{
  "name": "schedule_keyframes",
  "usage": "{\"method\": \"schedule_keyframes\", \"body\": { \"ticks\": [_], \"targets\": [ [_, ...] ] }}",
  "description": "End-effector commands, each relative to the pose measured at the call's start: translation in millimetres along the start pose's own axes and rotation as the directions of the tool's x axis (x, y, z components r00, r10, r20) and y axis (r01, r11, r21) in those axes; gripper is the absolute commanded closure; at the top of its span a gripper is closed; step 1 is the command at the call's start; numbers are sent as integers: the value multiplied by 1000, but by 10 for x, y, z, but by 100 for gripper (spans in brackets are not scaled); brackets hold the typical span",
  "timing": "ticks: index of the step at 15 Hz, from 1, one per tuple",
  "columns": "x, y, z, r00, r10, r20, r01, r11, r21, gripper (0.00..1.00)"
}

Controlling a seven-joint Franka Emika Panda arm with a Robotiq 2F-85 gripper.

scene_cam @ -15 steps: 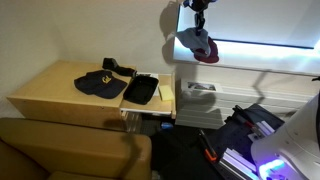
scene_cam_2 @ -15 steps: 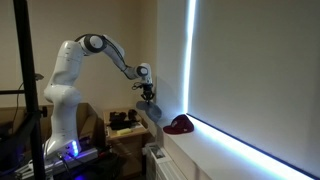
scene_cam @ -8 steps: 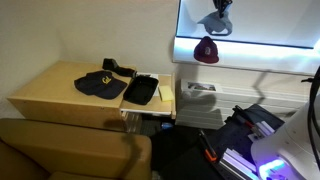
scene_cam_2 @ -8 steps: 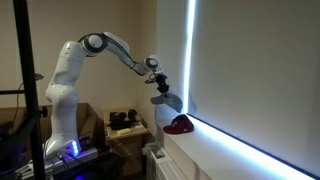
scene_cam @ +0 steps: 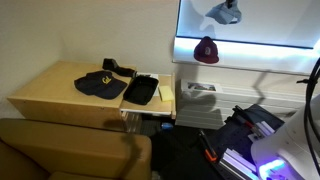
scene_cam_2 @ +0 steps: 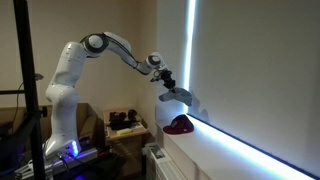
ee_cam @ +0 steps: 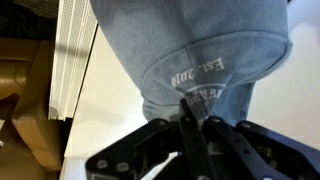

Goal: Pick the caps on top of the cabinet, pile them on top of the red cap then close the drawer

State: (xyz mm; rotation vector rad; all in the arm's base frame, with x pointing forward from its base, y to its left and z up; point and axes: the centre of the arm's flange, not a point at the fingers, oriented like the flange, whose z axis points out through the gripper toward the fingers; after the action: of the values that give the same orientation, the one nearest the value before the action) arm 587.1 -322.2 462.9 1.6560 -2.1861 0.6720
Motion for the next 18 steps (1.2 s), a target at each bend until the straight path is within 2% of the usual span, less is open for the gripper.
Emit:
{"method": "schedule_keyframes", "body": {
  "ticks": [1, 4, 6, 7, 10, 11, 12, 14, 15, 16, 18],
  "targets": [
    [-35, -13, 26, 996, -83, 42, 80, 995, 65, 98],
    [30, -122, -43, 987, -123, -104, 139, 976, 169, 98],
    [88, -158, -77, 966, -148, -213, 192, 960, 203, 98],
    [118, -164, -82, 957, -166, -236, 213, 958, 189, 98],
    [141, -105, -47, 962, -165, -219, 197, 971, 133, 98],
    [151, -139, -56, 962, -168, -214, 203, 967, 155, 98],
    [151, -137, -52, 962, -168, -213, 203, 967, 153, 94],
    [148, -138, -54, 962, -168, -213, 203, 967, 154, 94],
    [146, -139, -55, 962, -168, -213, 203, 967, 154, 98],
    [105, -156, -48, 974, -164, -157, 194, 960, 202, 98],
    [90, -209, -66, 976, -141, -164, 182, 946, 268, 98]
  ]
}}
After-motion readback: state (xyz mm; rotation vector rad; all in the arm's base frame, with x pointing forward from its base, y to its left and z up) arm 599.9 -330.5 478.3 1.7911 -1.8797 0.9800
